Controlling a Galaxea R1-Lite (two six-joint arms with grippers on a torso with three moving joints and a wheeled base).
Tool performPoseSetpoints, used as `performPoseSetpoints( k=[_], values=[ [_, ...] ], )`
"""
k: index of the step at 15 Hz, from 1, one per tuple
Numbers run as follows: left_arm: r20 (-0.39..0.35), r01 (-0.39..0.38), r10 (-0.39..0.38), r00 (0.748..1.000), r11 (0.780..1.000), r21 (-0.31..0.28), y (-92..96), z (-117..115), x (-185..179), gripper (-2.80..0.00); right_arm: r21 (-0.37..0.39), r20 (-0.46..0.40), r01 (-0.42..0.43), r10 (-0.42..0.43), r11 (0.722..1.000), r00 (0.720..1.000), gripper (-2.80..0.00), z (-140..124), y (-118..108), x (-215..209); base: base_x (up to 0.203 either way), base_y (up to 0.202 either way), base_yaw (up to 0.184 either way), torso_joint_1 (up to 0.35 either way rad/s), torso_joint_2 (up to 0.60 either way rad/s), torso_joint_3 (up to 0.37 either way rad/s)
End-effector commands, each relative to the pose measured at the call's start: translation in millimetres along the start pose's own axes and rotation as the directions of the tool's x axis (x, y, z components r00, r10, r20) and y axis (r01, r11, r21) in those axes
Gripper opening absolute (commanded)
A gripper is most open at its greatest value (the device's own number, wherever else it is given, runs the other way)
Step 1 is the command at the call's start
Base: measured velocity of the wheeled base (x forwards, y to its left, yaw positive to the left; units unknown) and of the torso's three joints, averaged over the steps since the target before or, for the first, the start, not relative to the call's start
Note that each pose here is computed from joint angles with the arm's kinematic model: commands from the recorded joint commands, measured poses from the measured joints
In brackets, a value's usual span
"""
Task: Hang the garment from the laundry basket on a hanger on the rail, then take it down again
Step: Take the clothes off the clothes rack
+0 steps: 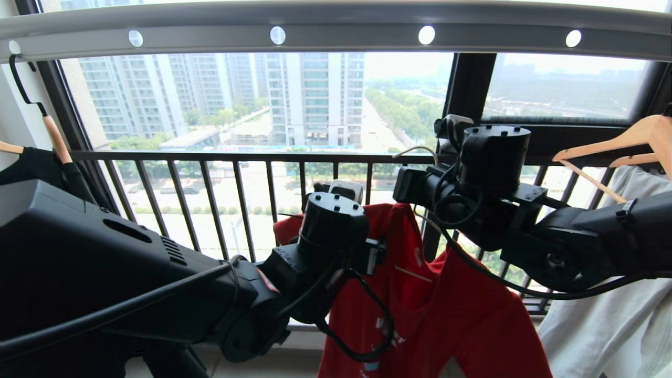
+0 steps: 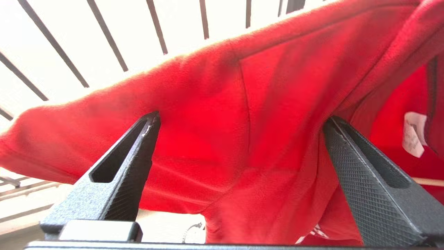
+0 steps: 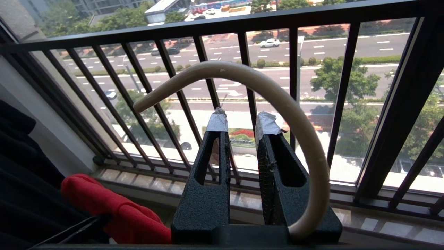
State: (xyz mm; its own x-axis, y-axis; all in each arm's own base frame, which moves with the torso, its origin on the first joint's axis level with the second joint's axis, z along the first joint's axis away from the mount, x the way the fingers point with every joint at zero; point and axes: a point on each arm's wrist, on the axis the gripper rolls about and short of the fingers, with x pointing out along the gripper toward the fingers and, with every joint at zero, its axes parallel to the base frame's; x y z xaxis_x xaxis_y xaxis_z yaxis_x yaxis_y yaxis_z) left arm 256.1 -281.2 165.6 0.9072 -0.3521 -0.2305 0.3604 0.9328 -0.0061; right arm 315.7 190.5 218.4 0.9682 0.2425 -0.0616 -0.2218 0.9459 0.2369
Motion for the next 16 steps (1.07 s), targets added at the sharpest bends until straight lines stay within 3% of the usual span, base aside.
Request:
performPoseSetpoints(
  k=[1, 6, 7, 8, 13, 16],
  values=[
    [0.019, -0.007, 0.007, 1.000, 1.000, -0.009, 2.1, 6.5, -2.8, 0.00, 0.003, 0.008, 0.004, -0.004, 1.000, 1.000, -2.80, 1.2, -0.9, 1.6, 0.000, 0.000, 0.000, 0.000, 0.00, 0.000],
    [0.027, -0.011, 0.011, 1.000, 1.000, -0.008, 3.0, 9.4, -5.0, 0.00, 0.003, 0.012, 0.015, -0.015, 1.000, 1.000, -2.80, 2.1, -4.2, 4.8, 0.000, 0.000, 0.000, 0.000, 0.00, 0.000],
    [0.026, -0.016, 0.016, 1.000, 1.000, -0.007, 3.4, 8.8, -4.5, -0.37, 0.003, 0.011, 0.017, -0.017, 1.000, 1.000, -2.80, 1.6, -4.7, 5.8, 0.000, 0.000, 0.000, 0.000, 0.00, 0.000],
    [0.025, -0.019, 0.019, 0.999, 1.000, -0.006, 3.0, 8.3, -4.3, -2.80, 0.003, 0.012, 0.017, -0.017, 1.000, 1.000, -2.80, 1.8, -5.0, 5.9, 0.000, 0.000, 0.000, 0.000, 0.00, 0.000],
    [0.024, -0.020, 0.020, 1.000, 1.000, -0.005, 2.6, 7.6, -3.5, -2.80, 0.004, 0.014, 0.018, -0.018, 1.000, 1.000, -2.80, 2.5, -5.0, 6.1, 0.000, 0.000, 0.000, 0.000, 0.00, 0.000],
    [0.038, 0.044, -0.043, 0.998, 0.999, -0.027, -5.2, 14.7, -23.6, -2.80, 0.004, 0.015, 0.017, -0.017, 1.000, 1.000, -2.80, 2.8, -4.8, 6.6, 0.000, 0.000, 0.000, 0.000, 0.00, 0.000]
  ],
)
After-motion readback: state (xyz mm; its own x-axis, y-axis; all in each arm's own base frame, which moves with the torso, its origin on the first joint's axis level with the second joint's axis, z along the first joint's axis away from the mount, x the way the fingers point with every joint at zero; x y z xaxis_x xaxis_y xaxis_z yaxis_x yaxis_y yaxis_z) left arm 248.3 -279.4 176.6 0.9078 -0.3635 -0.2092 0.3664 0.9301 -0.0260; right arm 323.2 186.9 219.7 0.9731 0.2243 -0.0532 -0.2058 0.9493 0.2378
